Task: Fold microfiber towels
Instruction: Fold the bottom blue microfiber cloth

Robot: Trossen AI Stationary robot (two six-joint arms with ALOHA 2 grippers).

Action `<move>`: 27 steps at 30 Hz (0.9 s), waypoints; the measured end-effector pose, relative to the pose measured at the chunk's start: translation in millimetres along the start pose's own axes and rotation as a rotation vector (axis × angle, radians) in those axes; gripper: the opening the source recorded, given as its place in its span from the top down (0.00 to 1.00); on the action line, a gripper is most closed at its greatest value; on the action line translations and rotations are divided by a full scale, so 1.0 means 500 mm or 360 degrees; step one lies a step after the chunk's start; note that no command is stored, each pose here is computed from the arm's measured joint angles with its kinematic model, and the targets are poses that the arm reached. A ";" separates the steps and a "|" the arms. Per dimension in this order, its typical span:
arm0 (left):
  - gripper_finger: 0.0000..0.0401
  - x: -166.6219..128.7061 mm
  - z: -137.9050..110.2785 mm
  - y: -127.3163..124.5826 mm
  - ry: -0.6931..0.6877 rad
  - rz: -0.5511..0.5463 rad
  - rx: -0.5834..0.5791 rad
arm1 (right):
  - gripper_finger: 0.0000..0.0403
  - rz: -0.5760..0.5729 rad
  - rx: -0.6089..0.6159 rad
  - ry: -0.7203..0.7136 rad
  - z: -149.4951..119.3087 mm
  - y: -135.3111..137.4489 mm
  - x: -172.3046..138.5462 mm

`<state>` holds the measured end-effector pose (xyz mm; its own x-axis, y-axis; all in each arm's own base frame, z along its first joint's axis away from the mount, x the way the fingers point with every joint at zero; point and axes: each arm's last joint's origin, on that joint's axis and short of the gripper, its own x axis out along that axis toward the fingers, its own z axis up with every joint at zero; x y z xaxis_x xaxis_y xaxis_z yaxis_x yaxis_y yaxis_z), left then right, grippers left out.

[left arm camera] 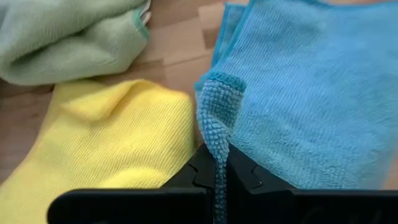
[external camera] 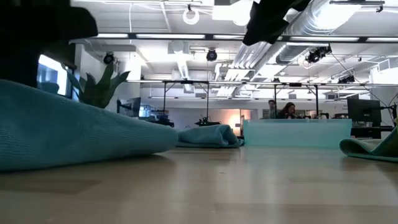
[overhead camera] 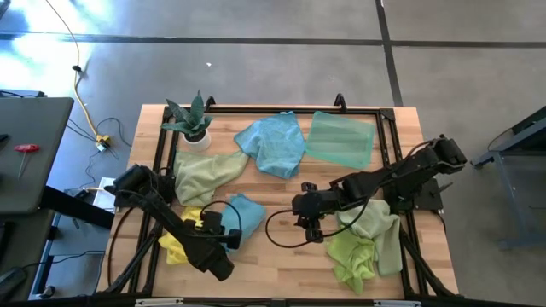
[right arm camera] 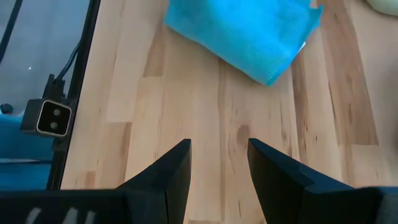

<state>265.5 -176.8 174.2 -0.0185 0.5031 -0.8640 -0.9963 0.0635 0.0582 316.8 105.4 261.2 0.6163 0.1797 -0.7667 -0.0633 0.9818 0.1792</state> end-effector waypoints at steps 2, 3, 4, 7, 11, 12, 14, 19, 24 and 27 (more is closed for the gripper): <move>1.00 0.002 -0.006 0.001 0.0012 0.0014 0.0009 | 0.63 -0.0004 0.0008 -0.0005 0.002 -0.004 0.000; 1.00 0.001 -0.007 0.002 0.0007 0.0009 0.0012 | 0.63 -0.0006 0.0013 -0.0008 0.003 -0.006 0.000; 1.00 0.001 -0.006 0.002 -0.0005 0.0008 0.0016 | 0.63 -0.0008 0.0016 -0.0008 0.003 -0.008 0.000; 1.00 -0.004 0.001 0.008 -0.0036 0.0045 0.0035 | 0.63 -0.0010 0.0028 -0.0018 0.006 -0.014 0.000; 1.00 -0.022 0.011 0.008 -0.0053 0.0060 0.0045 | 0.63 0.0011 0.0029 -0.0074 0.013 -0.012 0.000; 1.00 -0.026 0.010 0.007 -0.0049 0.0051 0.0045 | 0.63 0.0022 0.0029 -0.0100 0.016 -0.010 0.002; 1.00 -0.029 0.007 0.005 -0.0031 0.0021 0.0037 | 0.63 0.0041 0.0028 -0.0153 0.023 -0.008 0.008; 1.00 -0.025 -0.005 0.003 -0.0005 0.0024 0.0045 | 0.63 0.0072 0.0023 -0.0230 0.032 -0.004 0.054; 1.00 -0.013 -0.020 -0.004 0.0008 0.0027 0.0048 | 0.63 0.0105 -0.0048 -0.0359 0.042 -0.001 0.119; 1.00 -0.004 -0.028 -0.005 0.0022 0.0073 0.0059 | 0.63 0.0110 -0.0102 -0.0442 0.044 0.000 0.160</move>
<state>267.1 -190.1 168.9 -0.0654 0.4945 -0.8667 -0.9905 0.0729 0.1163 383.3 118.4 213.4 0.7997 0.2309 -0.5542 -0.1564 0.9713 0.1790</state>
